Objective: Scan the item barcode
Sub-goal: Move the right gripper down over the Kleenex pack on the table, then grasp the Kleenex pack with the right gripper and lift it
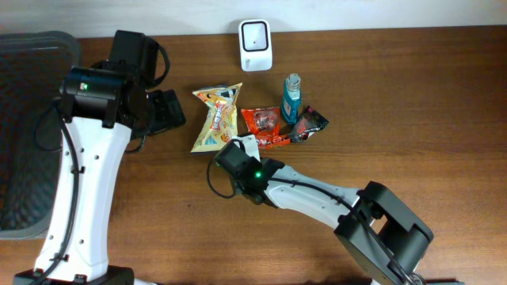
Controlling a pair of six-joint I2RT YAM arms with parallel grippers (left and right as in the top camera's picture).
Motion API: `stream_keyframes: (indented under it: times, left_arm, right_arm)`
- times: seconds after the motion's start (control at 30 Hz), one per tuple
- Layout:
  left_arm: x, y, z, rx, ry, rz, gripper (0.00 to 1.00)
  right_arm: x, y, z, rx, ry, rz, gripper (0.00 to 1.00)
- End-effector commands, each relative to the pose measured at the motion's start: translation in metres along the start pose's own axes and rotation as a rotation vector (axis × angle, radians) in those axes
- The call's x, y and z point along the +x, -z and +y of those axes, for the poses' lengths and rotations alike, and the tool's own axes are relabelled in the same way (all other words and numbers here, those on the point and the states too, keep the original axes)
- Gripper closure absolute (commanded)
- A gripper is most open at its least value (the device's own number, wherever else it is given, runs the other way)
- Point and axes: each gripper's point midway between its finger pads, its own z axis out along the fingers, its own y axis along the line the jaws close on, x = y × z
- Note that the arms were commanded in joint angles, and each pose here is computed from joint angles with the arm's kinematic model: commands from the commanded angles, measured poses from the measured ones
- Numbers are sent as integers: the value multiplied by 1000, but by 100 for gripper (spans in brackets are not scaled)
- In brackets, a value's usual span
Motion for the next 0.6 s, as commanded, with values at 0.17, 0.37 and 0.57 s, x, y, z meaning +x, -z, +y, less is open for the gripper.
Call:
stream_keyframes:
  times: [0.17,0.37,0.57]
  left_arm:
    - [-1,2,5,-14,14,-10,1]
    - [-2,2,9,-40,11,-15,1]
    - [-2,2,9,-40,12,-16,1]
  right_arm:
    - [10,-19,8,-26,3,51,61]
    - [-2,-6,11,-16,6,66,96]
    - [-43,50,30,-290,-106,172,96]
